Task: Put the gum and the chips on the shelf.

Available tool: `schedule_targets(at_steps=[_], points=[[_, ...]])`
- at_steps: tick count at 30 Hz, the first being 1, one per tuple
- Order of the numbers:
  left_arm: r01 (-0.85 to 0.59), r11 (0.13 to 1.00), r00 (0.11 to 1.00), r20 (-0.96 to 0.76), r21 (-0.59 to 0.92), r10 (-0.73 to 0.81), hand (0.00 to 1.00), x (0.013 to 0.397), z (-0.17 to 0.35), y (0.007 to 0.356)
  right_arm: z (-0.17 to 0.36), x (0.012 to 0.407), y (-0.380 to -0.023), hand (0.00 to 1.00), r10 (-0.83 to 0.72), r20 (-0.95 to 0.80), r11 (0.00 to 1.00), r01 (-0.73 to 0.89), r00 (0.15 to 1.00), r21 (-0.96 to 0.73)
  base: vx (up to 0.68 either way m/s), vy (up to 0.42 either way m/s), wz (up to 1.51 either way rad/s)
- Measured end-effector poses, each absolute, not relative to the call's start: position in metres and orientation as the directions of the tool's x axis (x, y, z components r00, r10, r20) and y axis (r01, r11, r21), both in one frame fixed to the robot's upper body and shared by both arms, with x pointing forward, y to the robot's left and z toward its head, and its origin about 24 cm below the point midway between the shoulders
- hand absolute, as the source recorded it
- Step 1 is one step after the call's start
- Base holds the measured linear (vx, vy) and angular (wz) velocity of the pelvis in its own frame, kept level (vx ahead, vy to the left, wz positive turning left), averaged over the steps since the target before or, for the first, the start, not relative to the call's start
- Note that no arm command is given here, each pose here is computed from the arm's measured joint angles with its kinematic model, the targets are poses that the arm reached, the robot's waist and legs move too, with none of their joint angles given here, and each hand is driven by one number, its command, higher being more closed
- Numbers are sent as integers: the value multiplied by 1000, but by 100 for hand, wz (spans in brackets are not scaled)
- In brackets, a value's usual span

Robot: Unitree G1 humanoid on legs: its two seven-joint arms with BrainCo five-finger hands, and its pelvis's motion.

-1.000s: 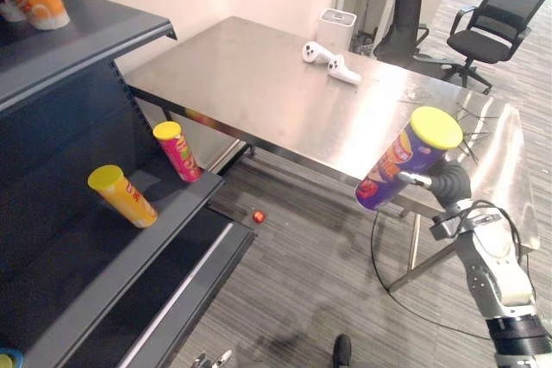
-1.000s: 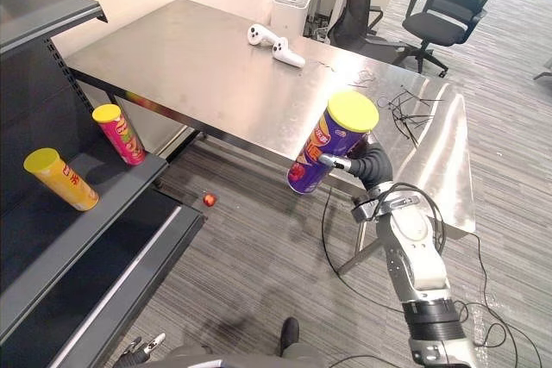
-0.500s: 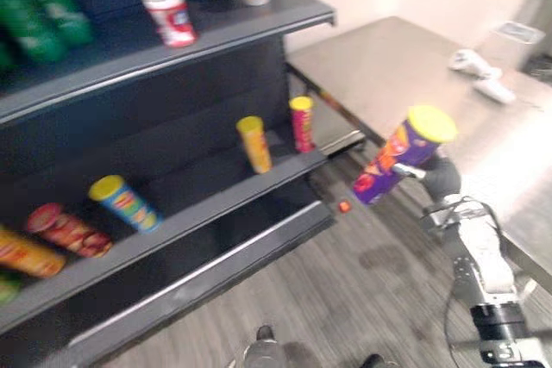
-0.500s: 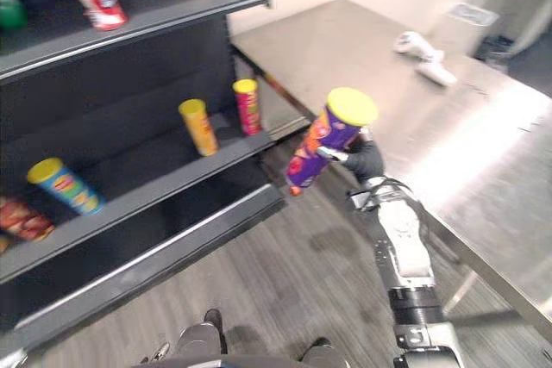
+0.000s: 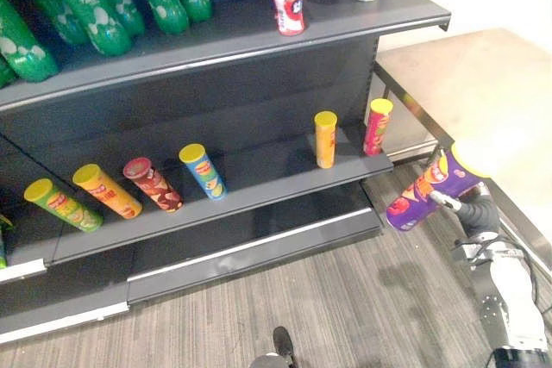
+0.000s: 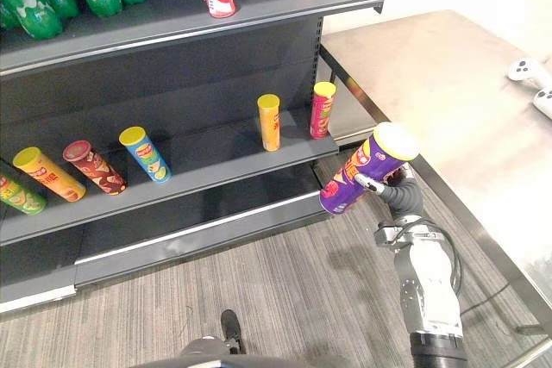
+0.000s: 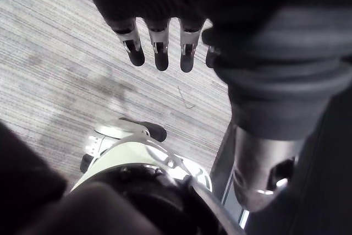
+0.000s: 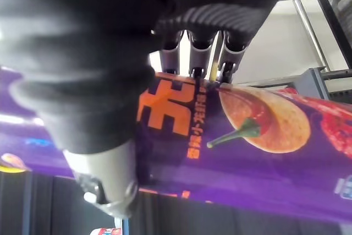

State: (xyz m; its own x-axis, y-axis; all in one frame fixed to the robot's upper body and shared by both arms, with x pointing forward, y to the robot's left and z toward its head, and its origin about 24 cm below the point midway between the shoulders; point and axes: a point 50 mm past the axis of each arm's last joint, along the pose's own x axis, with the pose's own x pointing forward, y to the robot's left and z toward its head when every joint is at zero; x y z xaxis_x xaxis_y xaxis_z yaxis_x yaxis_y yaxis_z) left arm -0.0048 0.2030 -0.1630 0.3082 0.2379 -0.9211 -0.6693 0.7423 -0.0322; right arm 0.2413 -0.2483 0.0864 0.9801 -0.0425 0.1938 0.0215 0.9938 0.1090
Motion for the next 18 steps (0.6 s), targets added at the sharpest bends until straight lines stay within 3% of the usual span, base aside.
schedule_targets(at_steps=[12,18], points=[[-666,742,376,-892,-72,251,0,7,-158,218,105,254,-236,100,15,305,995,-46,952,94,-37,48,-4],[-689,719,423,-856,-92,296,0,27,-153,232,128,266,-224,100,72,423,991,-112,903,72,82,4,43]])
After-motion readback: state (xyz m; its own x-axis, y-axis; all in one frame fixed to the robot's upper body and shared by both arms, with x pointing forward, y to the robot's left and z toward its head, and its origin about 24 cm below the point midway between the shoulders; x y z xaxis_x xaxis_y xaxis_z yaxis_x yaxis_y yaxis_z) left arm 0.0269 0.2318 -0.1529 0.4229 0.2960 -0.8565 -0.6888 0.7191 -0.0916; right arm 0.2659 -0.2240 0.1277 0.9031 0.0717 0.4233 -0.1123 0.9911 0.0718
